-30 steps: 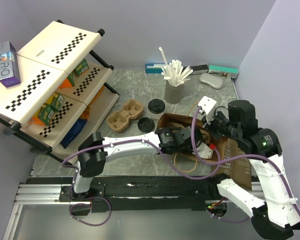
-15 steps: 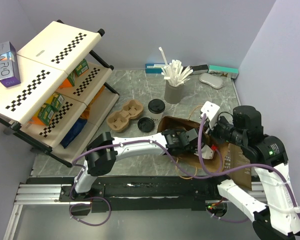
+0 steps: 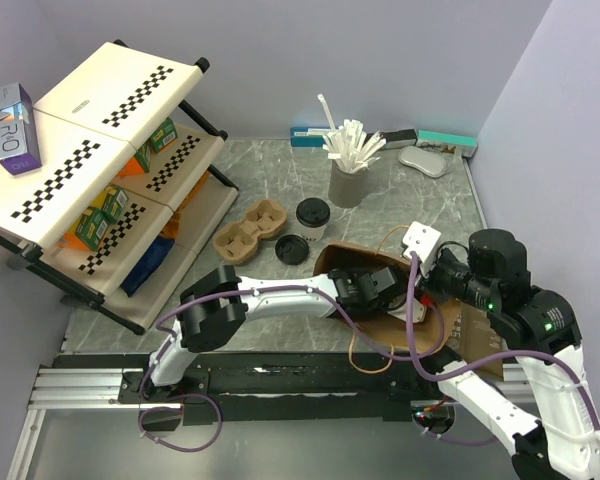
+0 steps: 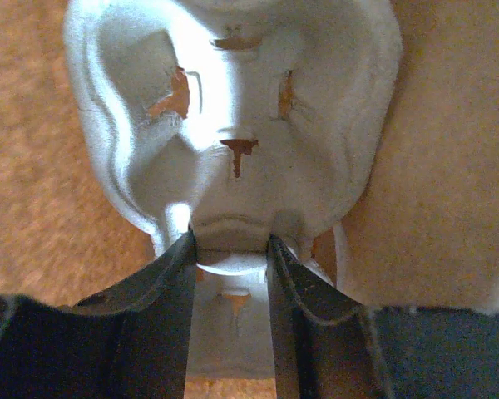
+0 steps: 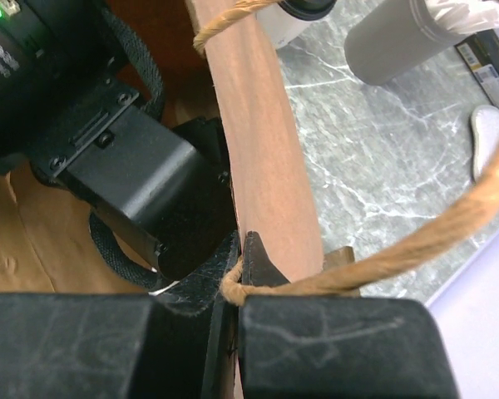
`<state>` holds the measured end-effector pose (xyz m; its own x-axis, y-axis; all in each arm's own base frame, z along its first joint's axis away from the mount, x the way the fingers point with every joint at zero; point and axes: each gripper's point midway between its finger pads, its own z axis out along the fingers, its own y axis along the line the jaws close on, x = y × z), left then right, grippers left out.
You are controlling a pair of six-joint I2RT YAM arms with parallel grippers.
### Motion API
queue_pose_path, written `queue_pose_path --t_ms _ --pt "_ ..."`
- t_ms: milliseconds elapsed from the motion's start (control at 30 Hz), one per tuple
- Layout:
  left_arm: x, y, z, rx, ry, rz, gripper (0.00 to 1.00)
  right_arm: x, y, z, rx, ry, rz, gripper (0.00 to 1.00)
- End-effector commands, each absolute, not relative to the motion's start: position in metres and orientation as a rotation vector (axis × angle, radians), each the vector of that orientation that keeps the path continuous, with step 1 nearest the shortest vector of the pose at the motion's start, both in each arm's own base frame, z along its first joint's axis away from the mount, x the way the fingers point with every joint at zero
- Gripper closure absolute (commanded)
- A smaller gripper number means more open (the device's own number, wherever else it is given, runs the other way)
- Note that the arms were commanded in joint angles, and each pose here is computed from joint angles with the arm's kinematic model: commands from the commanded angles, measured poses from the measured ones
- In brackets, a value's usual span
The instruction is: Pack the takeout coffee
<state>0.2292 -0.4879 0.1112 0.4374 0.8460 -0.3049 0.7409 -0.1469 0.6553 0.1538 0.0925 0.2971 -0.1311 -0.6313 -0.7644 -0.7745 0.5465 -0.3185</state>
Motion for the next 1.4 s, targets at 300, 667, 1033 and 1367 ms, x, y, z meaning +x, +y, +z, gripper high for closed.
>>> queue_pose_path --t_ms 300,667,1033,1367 --pt "0.21 -0.492 0.1 1.887 1.318 0.143 0.99 0.182 0.086 0.308 -0.943 1.816 0.107 1.0" --pt "0.229 -0.505 0.103 1.835 1.291 0.211 0.99 0.153 0.108 0.301 -1.077 1.834 0.306 1.0" --pt "0.243 -0.505 0.101 1.84 1.343 0.281 0.96 0.141 0.115 0.308 -1.079 1.834 0.389 1.0" --pt "0.266 -0.504 0.109 1.707 1.354 0.387 0.97 0.13 0.125 0.306 -1.078 1.855 0.493 1.0"
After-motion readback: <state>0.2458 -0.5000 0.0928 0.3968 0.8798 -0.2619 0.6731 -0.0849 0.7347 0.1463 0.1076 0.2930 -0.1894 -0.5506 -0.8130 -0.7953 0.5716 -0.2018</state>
